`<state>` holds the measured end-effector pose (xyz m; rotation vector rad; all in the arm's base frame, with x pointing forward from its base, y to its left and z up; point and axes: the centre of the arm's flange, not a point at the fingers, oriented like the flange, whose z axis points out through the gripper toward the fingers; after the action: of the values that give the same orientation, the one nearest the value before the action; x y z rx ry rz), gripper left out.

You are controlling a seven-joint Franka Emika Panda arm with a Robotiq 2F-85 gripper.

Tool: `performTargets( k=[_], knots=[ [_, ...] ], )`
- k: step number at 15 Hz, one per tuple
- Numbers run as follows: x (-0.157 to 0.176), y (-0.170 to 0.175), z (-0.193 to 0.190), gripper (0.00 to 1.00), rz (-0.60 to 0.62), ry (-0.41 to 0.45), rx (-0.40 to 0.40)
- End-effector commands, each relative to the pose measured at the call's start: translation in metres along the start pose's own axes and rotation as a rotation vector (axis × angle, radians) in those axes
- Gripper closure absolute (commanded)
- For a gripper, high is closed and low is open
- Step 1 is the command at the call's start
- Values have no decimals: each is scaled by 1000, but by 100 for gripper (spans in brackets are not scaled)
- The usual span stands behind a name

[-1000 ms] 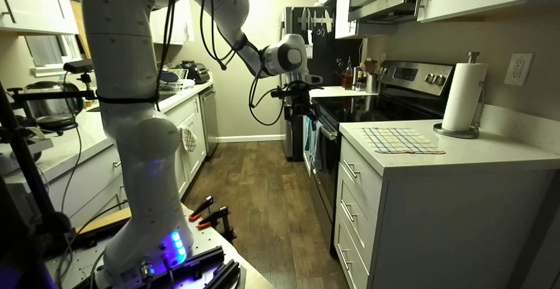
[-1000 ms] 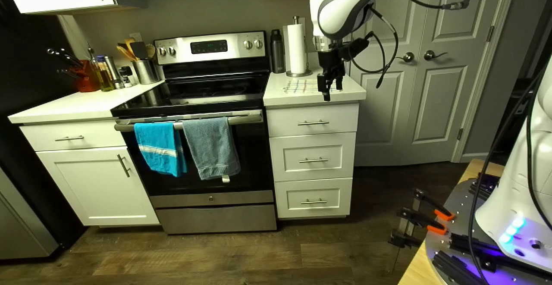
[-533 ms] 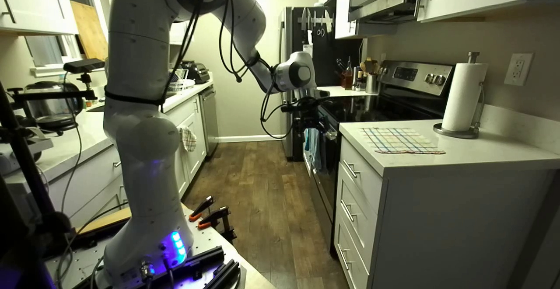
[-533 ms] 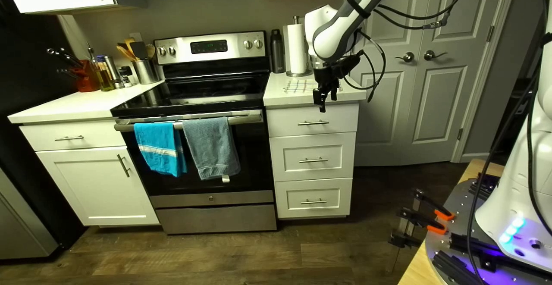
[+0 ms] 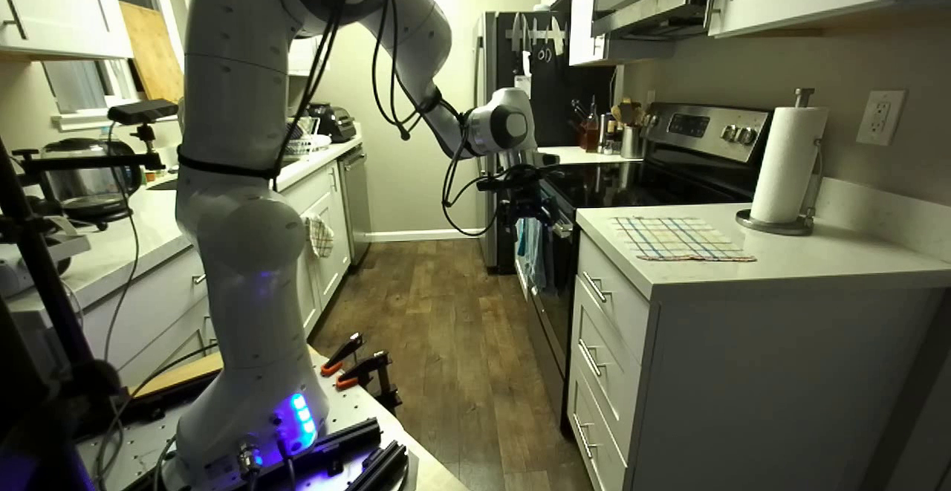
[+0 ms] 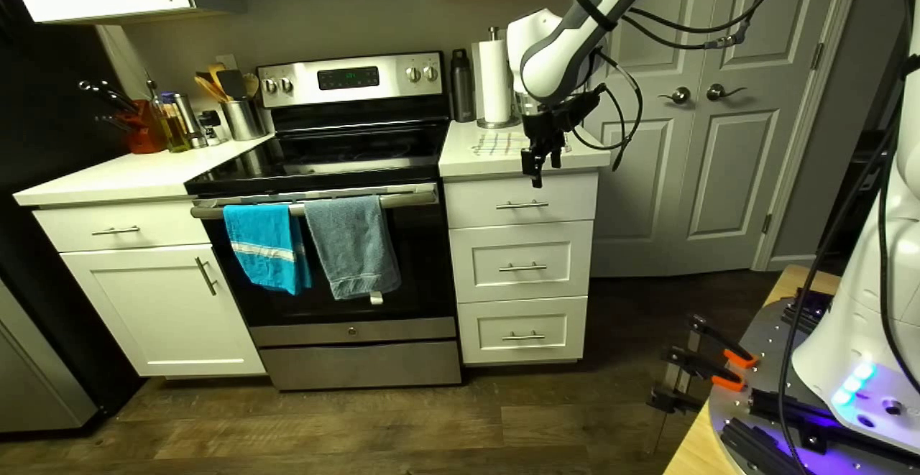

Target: Open the first top drawer

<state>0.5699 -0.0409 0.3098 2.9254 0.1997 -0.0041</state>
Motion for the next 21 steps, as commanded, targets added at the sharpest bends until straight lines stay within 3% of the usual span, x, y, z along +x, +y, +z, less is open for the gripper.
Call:
performTargets(
  k=[1, 4, 11, 21],
  knots=[
    [0, 0, 0, 0, 0, 0, 0],
    [-3, -1, 2, 0, -39, 5, -23],
    [-6, 30, 8, 0, -253, -15, -254],
    [23, 32, 19, 0, -571, -11, -373]
  ],
)
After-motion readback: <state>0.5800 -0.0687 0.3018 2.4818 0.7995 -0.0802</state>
